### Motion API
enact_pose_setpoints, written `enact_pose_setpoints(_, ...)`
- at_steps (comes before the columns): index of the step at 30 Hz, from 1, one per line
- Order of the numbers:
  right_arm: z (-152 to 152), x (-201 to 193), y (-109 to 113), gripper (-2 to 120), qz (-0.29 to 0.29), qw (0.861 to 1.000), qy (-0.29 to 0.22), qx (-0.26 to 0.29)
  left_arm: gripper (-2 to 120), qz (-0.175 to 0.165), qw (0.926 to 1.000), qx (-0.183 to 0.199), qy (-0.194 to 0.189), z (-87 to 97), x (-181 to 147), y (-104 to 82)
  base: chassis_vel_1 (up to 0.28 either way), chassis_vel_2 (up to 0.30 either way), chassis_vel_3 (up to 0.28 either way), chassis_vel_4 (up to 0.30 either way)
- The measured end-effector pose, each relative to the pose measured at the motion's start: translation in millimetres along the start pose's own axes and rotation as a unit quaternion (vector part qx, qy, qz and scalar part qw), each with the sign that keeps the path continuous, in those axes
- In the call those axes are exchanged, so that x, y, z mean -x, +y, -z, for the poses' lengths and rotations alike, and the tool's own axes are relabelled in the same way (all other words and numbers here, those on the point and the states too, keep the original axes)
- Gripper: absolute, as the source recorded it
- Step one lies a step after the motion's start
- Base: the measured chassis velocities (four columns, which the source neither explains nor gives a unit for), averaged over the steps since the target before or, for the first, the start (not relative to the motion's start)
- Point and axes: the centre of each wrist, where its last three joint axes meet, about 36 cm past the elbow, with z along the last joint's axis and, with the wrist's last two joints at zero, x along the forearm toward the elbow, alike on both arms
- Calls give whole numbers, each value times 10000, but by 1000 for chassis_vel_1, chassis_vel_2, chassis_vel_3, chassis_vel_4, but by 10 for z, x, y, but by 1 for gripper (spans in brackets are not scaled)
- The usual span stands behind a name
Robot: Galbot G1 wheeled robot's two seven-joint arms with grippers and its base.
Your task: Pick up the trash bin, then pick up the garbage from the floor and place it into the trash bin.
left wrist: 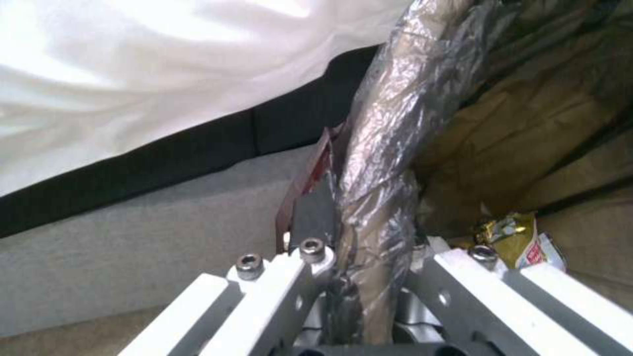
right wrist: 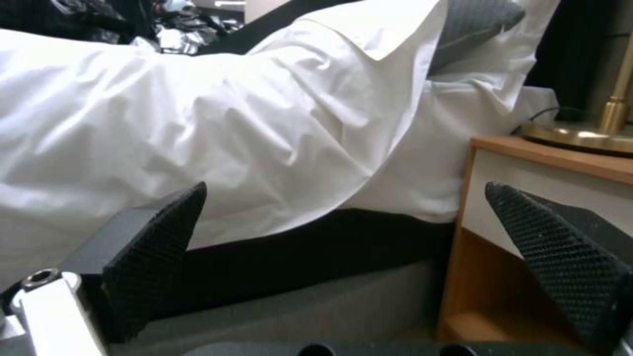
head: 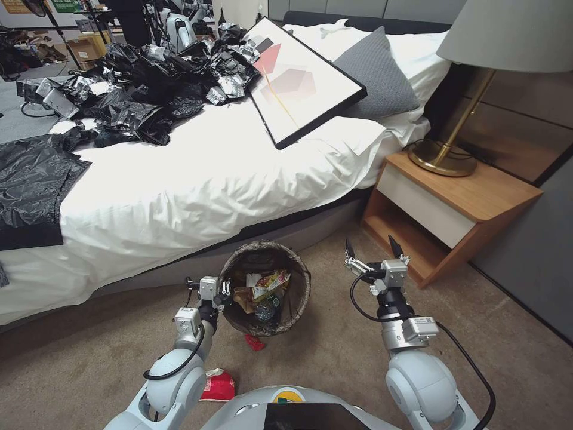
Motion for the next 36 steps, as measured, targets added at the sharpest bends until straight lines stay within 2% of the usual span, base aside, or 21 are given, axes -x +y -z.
enact_pose_setpoints(18,12,22,14,100,-15,10000,-57,15,4,94,9999,40,-12,12,-69,50,0,0,0,0)
enact_pose_setpoints(36,-61,-97,201,100,205,9996,127,134,4,203,9998,53,7,-9,-118,104,41,32,36,39)
